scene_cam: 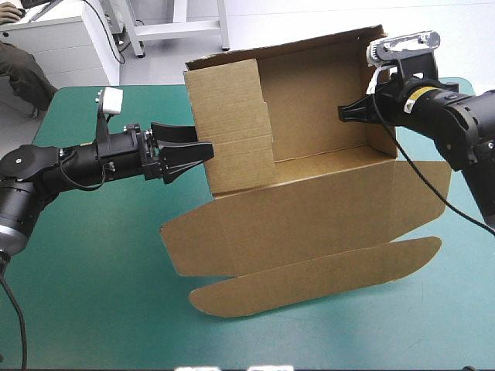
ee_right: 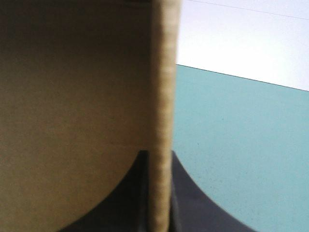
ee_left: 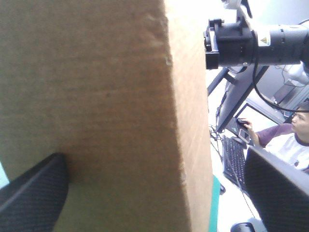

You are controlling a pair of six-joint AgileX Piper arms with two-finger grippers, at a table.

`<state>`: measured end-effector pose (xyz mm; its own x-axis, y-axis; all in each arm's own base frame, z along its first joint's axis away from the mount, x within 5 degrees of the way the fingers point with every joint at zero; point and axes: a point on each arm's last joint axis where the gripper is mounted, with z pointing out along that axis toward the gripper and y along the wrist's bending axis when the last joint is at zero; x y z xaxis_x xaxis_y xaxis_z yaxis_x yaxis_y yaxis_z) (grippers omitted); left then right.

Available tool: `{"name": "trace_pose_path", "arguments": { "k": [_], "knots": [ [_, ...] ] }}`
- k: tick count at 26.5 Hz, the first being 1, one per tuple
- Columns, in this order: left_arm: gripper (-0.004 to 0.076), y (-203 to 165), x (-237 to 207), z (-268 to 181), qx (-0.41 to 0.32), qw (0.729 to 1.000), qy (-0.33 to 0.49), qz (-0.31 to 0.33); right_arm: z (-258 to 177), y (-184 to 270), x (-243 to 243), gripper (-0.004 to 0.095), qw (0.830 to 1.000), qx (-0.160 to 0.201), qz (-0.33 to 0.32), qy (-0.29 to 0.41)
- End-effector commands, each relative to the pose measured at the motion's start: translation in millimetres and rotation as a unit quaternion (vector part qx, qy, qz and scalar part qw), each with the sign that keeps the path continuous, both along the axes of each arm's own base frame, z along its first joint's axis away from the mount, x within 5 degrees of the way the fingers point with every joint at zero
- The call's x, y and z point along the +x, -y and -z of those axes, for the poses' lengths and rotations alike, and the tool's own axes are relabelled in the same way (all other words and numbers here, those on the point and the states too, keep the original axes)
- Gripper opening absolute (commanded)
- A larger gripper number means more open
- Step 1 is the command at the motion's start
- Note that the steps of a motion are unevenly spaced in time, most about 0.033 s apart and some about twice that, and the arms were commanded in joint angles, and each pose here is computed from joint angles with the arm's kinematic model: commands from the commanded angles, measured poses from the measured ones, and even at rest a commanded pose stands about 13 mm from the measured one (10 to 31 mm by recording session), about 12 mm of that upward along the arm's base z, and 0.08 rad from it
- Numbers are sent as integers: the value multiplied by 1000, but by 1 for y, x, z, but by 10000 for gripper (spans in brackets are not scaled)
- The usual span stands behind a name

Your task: Fold the box

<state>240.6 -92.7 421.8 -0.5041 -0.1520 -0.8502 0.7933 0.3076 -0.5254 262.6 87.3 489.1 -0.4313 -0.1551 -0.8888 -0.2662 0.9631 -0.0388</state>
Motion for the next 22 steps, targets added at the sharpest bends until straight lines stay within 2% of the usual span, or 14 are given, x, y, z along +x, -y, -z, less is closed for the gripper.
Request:
{"name": "trace_pose_path", "arguments": {
  "k": [1, 5, 8, 15, 22],
  "knots": [
    [715, 6, -9, -34, -11, 999, 25, -28, -19, -5, -5, -9, 997, 26, -1, 66],
    [715, 18, -6, -50, 53, 993, 29, -96, -16, -12, 0, -9, 997, 24, 1, 67],
    [698, 32, -10, -71, 111, 979, 34, -168, -14, -17, 3, -9, 997, 33, -1, 66],
    [521, 56, 0, -82, 217, 954, 22, -205, -14, -17, 4, -9, 997, 43, 4, 64],
    [508, 78, 16, -81, 287, 923, -16, -254, -13, -16, 6, -9, 996, 66, 21, 60]
  ]
}}
